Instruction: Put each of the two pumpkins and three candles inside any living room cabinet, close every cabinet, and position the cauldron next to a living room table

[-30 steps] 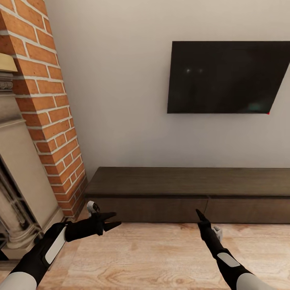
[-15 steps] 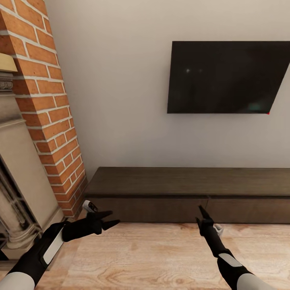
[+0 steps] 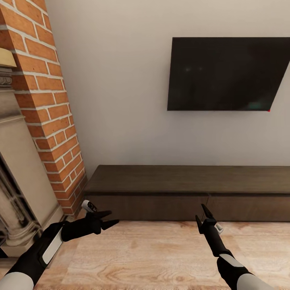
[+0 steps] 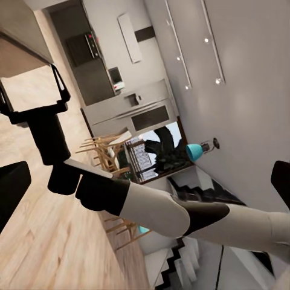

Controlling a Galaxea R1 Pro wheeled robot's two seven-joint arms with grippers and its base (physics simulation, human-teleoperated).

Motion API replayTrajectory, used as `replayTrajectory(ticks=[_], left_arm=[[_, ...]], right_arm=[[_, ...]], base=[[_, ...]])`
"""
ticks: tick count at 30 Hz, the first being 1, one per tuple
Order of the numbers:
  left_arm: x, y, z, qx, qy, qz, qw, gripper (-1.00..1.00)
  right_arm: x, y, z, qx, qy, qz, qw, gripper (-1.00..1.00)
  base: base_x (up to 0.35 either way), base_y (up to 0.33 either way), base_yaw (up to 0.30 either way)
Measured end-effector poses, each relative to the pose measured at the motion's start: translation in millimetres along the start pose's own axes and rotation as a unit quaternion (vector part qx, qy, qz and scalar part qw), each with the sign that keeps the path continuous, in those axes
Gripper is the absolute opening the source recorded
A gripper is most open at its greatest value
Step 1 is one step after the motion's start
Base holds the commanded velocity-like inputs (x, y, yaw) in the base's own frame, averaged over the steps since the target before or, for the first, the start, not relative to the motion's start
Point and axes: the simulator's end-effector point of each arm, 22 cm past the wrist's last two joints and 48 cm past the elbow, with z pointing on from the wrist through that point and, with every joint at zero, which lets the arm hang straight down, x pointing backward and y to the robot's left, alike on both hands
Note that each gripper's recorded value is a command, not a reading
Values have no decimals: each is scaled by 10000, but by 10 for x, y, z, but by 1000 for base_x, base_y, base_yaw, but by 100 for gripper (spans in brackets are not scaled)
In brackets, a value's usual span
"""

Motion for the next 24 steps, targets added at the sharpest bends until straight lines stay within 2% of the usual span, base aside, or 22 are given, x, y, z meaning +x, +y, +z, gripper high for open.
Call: replayTrajectory(ticks=[10, 16, 20, 24], left_arm=[[106, 181, -52, 8, 3, 3, 10000, 100], [183, 105, -94, 421, 37, 25, 9991, 100], [230, 103, -126, 511, 79, 95, 9986, 100], [301, 139, -144, 529, 125, 161, 9984, 100]], right_arm=[[-34, -119, -85, -222, -19, -11, 9998, 100], [-74, -332, -189, -109, -60, 4, 9999, 100], [-95, -421, -226, -102, -69, -17, 9999, 100], [-161, -530, -259, -48, -203, -237, 9995, 100]], base=[[0, 0, 0], [0, 0, 0], [0, 0, 0], [0, 0, 0]])
